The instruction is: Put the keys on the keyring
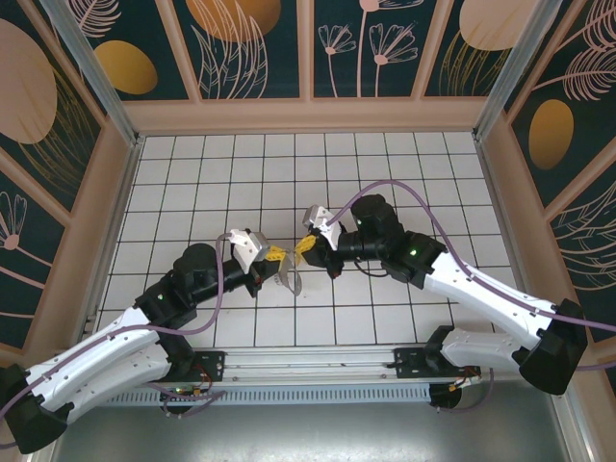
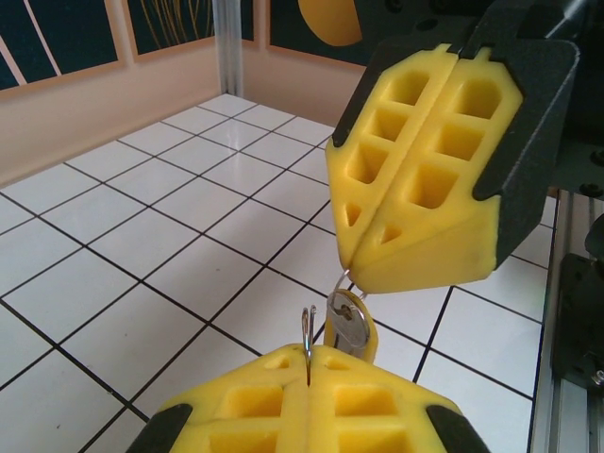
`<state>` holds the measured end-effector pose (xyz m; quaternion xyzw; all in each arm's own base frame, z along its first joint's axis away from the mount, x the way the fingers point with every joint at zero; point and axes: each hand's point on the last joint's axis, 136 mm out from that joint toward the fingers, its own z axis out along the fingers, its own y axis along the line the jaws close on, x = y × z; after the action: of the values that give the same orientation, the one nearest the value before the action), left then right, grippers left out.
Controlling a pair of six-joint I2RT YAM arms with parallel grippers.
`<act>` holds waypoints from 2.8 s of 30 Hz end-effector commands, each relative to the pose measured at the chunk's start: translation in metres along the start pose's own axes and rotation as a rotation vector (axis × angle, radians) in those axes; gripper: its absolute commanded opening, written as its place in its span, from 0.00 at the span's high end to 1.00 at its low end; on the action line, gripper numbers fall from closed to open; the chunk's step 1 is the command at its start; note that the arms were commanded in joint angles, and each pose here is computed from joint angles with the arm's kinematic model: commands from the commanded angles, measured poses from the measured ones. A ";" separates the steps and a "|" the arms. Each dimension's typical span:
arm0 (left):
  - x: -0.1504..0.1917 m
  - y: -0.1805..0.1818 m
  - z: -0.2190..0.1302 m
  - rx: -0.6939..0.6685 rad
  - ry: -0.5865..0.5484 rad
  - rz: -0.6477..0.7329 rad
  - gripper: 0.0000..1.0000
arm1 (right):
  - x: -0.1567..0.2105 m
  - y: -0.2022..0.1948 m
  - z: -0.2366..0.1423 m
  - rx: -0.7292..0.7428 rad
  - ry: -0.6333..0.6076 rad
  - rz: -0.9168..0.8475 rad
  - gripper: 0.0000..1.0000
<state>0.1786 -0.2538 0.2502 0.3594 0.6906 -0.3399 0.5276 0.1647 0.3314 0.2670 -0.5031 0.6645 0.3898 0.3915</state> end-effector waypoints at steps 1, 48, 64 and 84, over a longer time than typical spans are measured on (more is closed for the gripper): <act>-0.021 -0.002 -0.003 0.002 -0.052 0.026 1.00 | -0.019 0.012 -0.005 -0.050 -0.043 -0.001 1.00; -0.021 -0.006 -0.003 0.022 -0.054 0.024 1.00 | -0.020 -0.008 0.011 0.005 0.013 0.043 1.00; -0.022 -0.007 -0.003 0.027 -0.053 0.030 1.00 | -0.026 -0.020 0.006 0.026 -0.007 0.091 1.00; -0.028 -0.006 -0.009 0.017 -0.082 0.040 1.00 | -0.011 -0.026 0.013 0.011 0.051 0.151 1.00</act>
<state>0.1801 -0.2522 0.2492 0.3567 0.6946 -0.3346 0.5276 0.1854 0.3416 0.2633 -0.4712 0.7036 0.4040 0.3460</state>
